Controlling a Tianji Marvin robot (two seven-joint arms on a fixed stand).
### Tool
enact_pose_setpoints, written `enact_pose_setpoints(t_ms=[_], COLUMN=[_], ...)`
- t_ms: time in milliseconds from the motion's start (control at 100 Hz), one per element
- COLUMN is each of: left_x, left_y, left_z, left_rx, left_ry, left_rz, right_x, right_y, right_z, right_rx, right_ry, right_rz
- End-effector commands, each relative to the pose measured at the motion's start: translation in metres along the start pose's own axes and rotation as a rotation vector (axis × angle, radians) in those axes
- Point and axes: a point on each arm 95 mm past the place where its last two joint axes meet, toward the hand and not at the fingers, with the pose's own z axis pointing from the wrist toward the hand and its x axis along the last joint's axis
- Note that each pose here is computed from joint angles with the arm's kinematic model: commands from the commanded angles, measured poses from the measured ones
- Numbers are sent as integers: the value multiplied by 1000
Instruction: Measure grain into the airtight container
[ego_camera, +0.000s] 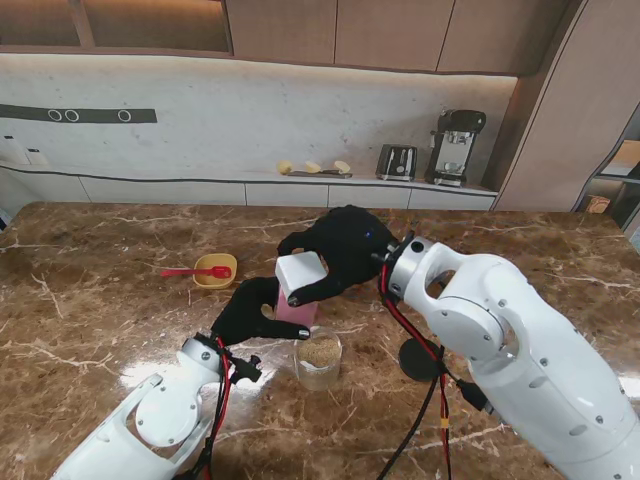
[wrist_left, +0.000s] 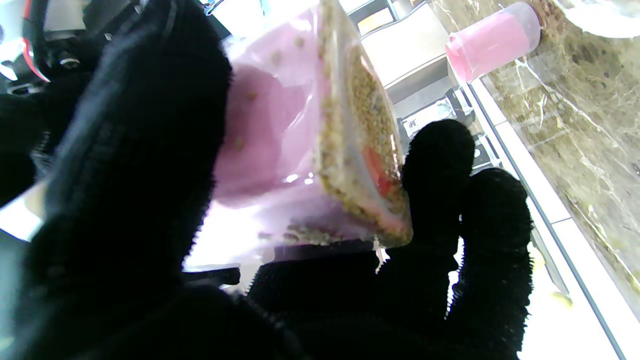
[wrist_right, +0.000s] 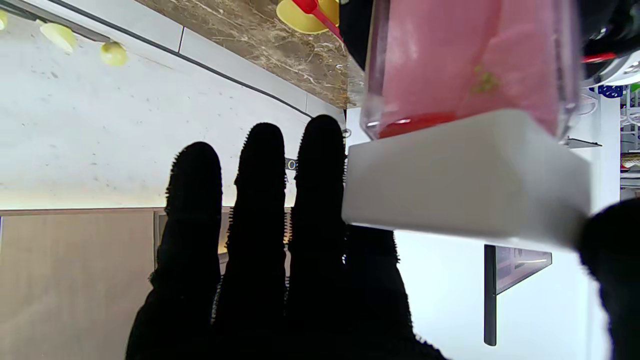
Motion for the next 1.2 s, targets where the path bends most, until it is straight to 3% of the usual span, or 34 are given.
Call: enact_pose_setpoints(t_ms=[0, 230, 340, 560, 800, 1030, 1190], left_x=[2, 2, 2, 2, 2, 2, 2], left_y=[4, 4, 4, 4, 3, 4, 5], left_z=[-1, -2, -2, 0, 2, 2, 3], left_rx=[-7, -7, -9, -19, -25, -27, -28], left_ry=[5, 3, 3, 5, 5, 3, 5], left_rz=[-4, -4, -4, -3, -1, -1, -4], right_x=[1, -6, -7, -9, -4, 3, 8], right_y=[1, 22, 26, 21, 11, 7, 3], right_z=[-4, -20, -23, -18, -7, -3, -2], right_rx=[-4, -9, 44, 128, 130, 50, -11], right_ry=[2, 35, 50, 60, 57, 17, -11], right_rz=[16, 90, 187, 225, 194, 129, 25])
